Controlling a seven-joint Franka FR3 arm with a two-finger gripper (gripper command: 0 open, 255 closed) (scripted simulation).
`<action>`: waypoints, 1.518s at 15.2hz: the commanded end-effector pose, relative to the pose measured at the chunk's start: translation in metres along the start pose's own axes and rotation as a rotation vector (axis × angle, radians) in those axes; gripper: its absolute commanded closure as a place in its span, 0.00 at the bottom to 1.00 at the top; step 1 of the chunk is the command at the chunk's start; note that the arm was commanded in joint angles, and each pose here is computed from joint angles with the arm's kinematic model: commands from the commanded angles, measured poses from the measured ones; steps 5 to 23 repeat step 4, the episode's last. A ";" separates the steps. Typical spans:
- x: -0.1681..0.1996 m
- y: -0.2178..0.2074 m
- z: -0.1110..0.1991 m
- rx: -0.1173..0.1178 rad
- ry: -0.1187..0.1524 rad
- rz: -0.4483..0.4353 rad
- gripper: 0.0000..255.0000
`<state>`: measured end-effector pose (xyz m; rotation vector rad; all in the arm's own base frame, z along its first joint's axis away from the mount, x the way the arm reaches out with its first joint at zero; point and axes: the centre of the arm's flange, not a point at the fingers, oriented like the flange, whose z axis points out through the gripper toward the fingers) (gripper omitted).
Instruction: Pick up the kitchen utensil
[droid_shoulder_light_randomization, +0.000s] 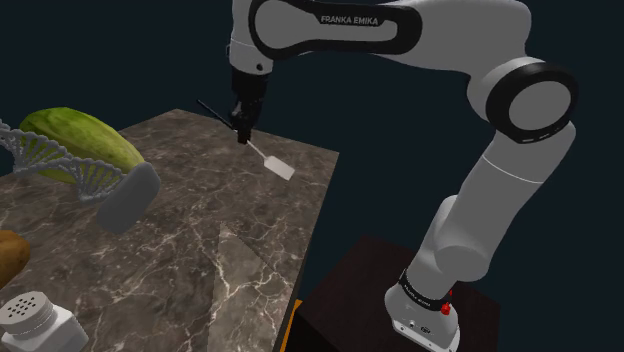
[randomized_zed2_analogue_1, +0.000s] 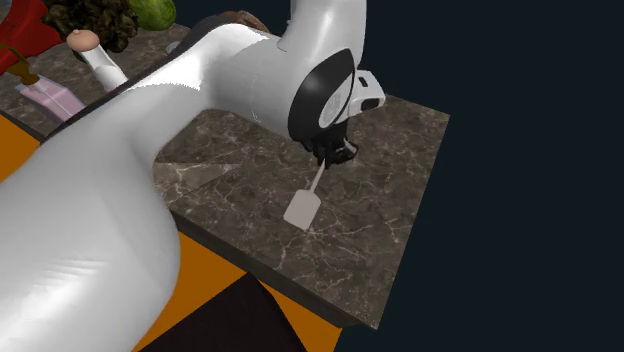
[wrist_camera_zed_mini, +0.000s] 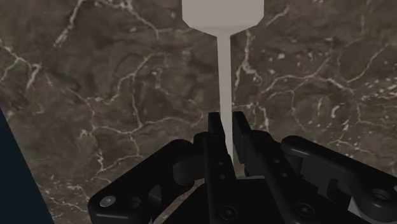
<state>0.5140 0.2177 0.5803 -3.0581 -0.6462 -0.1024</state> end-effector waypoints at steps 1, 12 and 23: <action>0.000 0.000 -0.010 0.000 -0.001 0.000 1.00; 0.001 0.000 -0.016 0.000 -0.001 0.000 1.00; 0.001 0.000 -0.016 0.000 -0.001 0.000 1.00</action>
